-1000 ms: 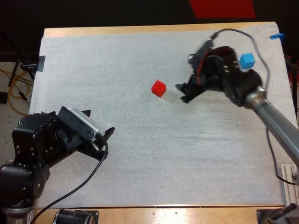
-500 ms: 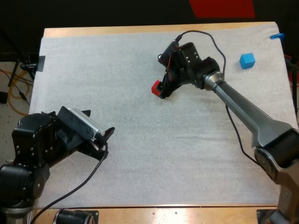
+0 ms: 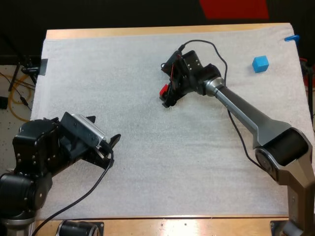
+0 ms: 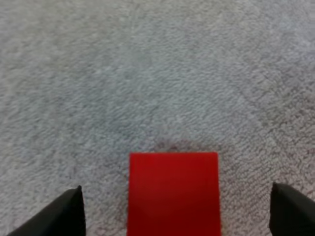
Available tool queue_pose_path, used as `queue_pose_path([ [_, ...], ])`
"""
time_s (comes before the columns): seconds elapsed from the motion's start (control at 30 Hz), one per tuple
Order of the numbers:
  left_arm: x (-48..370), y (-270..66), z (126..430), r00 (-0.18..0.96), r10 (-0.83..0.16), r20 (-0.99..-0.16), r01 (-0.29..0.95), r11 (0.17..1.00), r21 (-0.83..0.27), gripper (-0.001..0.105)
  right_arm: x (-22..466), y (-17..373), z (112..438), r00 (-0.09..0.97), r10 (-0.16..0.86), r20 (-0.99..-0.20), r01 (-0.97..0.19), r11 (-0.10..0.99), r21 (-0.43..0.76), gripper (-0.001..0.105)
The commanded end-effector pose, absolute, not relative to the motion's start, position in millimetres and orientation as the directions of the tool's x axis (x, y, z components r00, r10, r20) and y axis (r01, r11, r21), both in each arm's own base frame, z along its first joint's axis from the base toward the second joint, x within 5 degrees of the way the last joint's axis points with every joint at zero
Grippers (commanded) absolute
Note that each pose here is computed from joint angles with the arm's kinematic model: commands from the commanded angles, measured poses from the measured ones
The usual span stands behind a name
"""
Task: Stack red cube on blue cube
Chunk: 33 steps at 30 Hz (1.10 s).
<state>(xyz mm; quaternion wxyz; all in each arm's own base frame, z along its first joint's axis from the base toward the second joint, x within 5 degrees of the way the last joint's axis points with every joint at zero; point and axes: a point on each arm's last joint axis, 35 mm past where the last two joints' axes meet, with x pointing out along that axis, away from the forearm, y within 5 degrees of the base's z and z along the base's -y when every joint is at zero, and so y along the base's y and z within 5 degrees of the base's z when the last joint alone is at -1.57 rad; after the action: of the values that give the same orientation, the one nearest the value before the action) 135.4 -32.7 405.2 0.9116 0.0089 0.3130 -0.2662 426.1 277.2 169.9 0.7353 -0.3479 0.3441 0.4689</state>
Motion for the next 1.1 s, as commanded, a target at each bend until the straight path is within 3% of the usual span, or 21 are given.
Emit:
queue_pose_path([
  [0.0,134.6,-33.5,405.2,0.657,-0.49,-0.573,0.495,0.854,-0.162,0.07,429.3,280.9,173.4,0.343,0.465,-0.816,-0.925,0.318,-0.208,0.074],
  [0.37,134.6,-33.5,405.2,0.657,-0.49,-0.573,0.495,0.854,-0.162,0.07,432.8,282.3,152.1,0.333,0.436,-0.836,-0.922,0.338,-0.191,0.07],
  [0.47,134.6,-33.5,405.2,0.657,-0.49,-0.573,0.495,0.854,-0.162,0.07,432.9,282.0,152.2,0.339,0.429,-0.837,-0.919,0.341,-0.197,0.053],
  [0.53,134.6,-33.5,405.2,0.657,-0.49,-0.573,0.495,0.854,-0.162,0.07,434.0,281.8,152.5,0.356,0.417,-0.836,-0.91,0.356,-0.21,0.037],
  [0.67,134.6,-33.5,405.2,0.657,-0.49,-0.573,0.495,0.854,-0.162,0.07,433.4,281.3,159.3,0.366,0.418,-0.832,-0.896,0.401,-0.193,0.029],
  [0.8,134.6,-33.5,405.2,0.657,-0.49,-0.573,0.495,0.854,-0.162,0.07,430.7,279.7,186.0,0.397,0.44,-0.805,-0.878,0.439,-0.192,0.03],
  [1.07,134.6,-33.5,405.2,0.657,-0.49,-0.573,0.495,0.854,-0.162,0.07,408.2,262.9,268.9,0.462,0.451,-0.764,-0.85,0.472,-0.235,0.03],
])
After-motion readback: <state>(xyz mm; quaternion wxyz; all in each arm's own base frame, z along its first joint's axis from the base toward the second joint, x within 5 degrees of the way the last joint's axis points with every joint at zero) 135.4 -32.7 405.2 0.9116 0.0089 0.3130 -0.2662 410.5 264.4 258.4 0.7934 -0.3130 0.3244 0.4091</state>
